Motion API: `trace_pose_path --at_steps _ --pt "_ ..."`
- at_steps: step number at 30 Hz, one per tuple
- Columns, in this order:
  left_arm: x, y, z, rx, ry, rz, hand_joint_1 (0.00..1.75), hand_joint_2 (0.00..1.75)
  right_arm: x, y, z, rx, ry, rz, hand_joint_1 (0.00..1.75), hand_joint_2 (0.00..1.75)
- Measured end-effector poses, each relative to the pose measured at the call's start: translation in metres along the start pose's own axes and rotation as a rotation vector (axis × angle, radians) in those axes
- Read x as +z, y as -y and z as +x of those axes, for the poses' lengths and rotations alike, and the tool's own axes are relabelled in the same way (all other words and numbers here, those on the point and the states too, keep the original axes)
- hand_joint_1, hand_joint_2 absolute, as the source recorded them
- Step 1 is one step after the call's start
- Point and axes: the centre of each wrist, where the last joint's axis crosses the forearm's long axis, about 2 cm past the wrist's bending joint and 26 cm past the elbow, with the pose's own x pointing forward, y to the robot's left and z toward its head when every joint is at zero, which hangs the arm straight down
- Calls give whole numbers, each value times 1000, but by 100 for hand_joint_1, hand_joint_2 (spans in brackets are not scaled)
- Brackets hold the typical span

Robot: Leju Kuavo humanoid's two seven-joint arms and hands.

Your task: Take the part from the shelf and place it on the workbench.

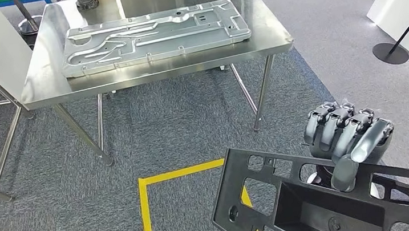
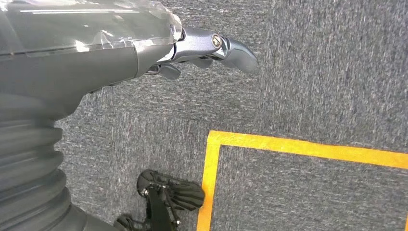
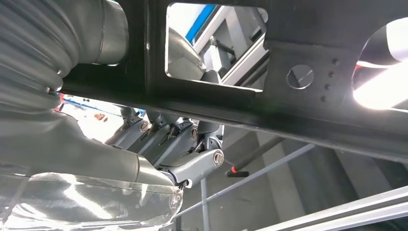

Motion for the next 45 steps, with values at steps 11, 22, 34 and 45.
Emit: trace_pose_path --at_steps 11,22,34,45 --pt "0 3 0 0 1 -8 0 175 4 -2 4 16 -19 -1 169 175" --pt "1 3 -2 5 -3 -2 0 175 5 -3 4 24 -27 4 169 175" --pt "2 5 -3 16 -6 -1 0 175 3 -5 -5 40 -31 -35 169 175" --pt "1 9 -1 20 -4 -7 0 175 -3 -6 -19 51 -40 -50 169 175"
